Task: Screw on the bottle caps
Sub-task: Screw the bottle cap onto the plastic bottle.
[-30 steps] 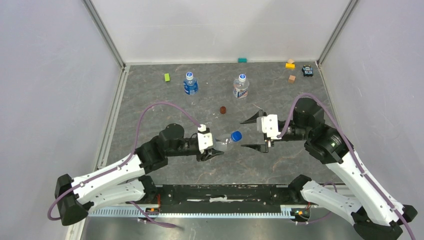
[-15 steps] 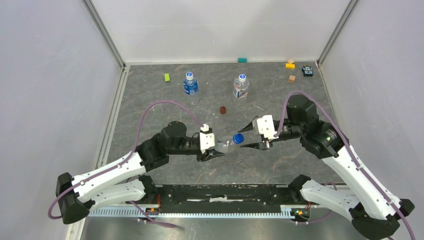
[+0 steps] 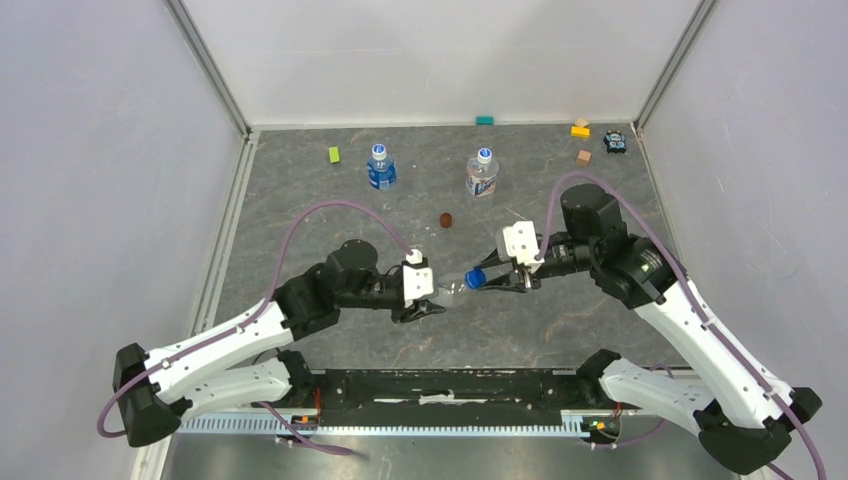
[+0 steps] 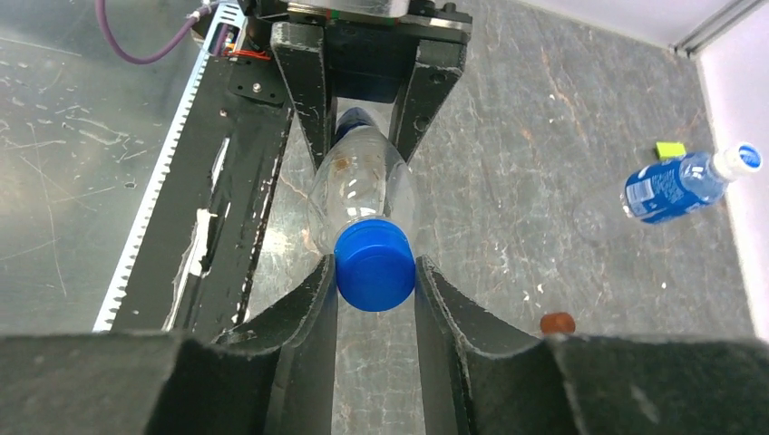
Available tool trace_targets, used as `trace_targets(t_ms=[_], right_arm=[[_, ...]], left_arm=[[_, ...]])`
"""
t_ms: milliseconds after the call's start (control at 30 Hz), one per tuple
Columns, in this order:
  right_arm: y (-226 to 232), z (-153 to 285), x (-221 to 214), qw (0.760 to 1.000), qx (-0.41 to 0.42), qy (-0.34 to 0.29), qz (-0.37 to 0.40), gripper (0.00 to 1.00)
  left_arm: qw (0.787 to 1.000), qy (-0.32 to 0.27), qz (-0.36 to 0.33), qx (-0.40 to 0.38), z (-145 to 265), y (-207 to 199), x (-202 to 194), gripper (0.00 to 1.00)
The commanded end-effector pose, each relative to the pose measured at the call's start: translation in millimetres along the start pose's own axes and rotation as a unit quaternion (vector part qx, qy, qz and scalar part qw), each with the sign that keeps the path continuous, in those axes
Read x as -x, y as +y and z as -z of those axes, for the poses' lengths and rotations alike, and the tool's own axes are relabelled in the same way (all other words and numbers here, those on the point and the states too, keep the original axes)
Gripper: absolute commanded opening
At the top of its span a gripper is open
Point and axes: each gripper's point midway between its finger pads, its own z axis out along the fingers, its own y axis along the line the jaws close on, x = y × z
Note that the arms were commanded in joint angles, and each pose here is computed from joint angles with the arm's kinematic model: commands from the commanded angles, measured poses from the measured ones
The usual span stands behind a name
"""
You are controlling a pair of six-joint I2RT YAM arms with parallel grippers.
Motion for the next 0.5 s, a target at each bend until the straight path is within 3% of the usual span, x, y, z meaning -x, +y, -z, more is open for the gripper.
trace_targets(t_ms=[0, 133, 267, 467], right_arm=[[-14, -6, -7, 0.997, -0.026, 0.015, -0.067, 0.00], [-31, -17, -34, 0.978, -0.083, 0.040, -0.187, 0.00], [-42, -30, -73, 0.925, -0.156, 0.058, -0.342, 0.00], [-47, -41, -108, 0.853, -0.227, 0.032, -0.470, 0.00]], left_arm=[[0.995, -0.049, -0.067, 0.047, 2, 27, 46, 0.34], [0.987, -0.035, -0.103, 0.122, 0, 53, 49, 0.34], [0.963, -0.021, -0.163, 0.215, -8, 70, 49, 0.31], [0.916, -0.016, -0.241, 0.322, -15, 73, 61, 0.31]])
